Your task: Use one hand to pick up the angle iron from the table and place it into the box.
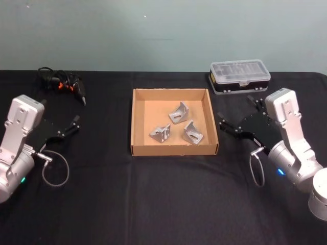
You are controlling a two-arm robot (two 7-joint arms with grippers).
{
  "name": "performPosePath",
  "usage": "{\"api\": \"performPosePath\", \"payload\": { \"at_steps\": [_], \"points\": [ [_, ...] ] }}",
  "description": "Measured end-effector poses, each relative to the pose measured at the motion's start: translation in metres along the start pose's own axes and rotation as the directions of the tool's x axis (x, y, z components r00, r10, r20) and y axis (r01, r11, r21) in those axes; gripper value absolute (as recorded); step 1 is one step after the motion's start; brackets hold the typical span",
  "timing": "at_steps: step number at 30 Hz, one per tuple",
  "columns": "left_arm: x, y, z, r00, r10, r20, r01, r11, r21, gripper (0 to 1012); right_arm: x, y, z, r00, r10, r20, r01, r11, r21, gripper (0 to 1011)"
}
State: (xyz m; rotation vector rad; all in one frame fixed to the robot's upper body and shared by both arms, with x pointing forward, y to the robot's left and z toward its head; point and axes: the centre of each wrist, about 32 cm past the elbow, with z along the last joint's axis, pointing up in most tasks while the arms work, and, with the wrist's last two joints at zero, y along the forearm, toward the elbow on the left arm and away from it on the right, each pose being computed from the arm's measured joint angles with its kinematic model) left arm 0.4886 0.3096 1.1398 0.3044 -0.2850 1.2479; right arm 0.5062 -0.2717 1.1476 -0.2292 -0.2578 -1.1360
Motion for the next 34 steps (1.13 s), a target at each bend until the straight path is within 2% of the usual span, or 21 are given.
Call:
{"api": "performPosePath", "payload": {
  "at_steps": [34],
  "points": [
    [0.0000,0.0000,0.0000,1.0000,0.000,0.000,0.000,1.0000,0.000,1000,-0.0002,0.0009,0.0011,1.000,0.004,0.000,-0.004,1.000,-0.002,1003]
  ]
}}
